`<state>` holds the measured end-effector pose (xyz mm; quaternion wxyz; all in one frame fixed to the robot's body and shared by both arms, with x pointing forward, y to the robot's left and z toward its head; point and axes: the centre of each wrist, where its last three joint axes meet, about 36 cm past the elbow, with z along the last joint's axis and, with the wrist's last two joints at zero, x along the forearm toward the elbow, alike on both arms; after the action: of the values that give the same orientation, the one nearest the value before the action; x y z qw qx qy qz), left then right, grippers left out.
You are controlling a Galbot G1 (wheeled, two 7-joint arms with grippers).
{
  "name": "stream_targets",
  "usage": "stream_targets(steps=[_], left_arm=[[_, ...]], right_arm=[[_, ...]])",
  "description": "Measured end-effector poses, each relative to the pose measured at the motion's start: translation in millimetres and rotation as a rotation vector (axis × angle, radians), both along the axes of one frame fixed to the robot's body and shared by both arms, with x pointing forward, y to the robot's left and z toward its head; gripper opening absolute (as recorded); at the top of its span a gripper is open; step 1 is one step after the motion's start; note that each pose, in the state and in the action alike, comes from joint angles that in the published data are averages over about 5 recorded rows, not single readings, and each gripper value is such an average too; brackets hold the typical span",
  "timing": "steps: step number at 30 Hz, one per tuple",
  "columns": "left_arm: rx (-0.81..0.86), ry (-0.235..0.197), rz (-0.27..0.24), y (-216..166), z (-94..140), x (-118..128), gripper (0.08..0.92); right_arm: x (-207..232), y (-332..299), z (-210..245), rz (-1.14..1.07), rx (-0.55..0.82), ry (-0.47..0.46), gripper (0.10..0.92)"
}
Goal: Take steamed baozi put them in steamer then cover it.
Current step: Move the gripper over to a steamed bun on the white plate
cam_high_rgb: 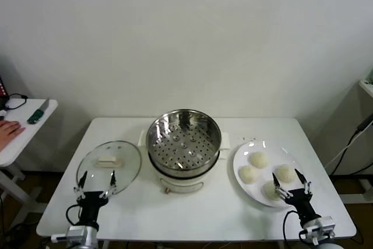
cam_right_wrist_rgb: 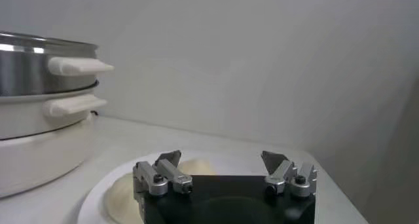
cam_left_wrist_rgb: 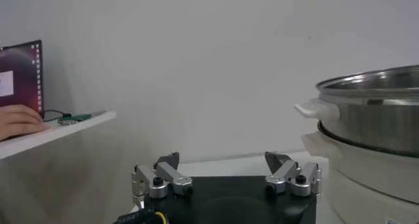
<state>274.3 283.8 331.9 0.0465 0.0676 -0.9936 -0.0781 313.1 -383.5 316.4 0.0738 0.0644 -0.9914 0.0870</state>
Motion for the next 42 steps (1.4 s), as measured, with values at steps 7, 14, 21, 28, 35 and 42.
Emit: stream_targets(steps=[7, 14, 21, 28, 35, 42], left_arm=[[0.014, 0.004, -0.017, -3.0, 2.5, -0.1, 0.823], [0.025, 0.003, -0.030, -4.9, 5.9, -0.3, 0.823], [0.032, 0.013, -0.028, -2.8, 3.7, -2.5, 0.823], [0.035, 0.022, -0.021, -0.3, 4.4, -2.4, 0.823], [0.036, 0.023, -0.013, 1.1, 7.5, -1.8, 0.823], [0.042, 0.024, -0.015, 2.6, 10.7, -0.7, 0.823]], right_arm=[[34.9, -22.1, 30.7, 0.150, -0.129, 0.055, 0.823], [91.2, -60.1, 80.3, 0.395, -0.346, 0.195, 0.823], [159.7, -86.0, 127.2, 0.641, -0.566, 0.366, 0.823], [233.1, -75.5, 162.7, 0.842, -0.727, 0.512, 0.823], [291.9, -50.8, 179.2, 0.976, -0.835, 0.657, 0.823], [326.2, -29.7, 165.9, 1.049, -0.916, 0.816, 0.823]])
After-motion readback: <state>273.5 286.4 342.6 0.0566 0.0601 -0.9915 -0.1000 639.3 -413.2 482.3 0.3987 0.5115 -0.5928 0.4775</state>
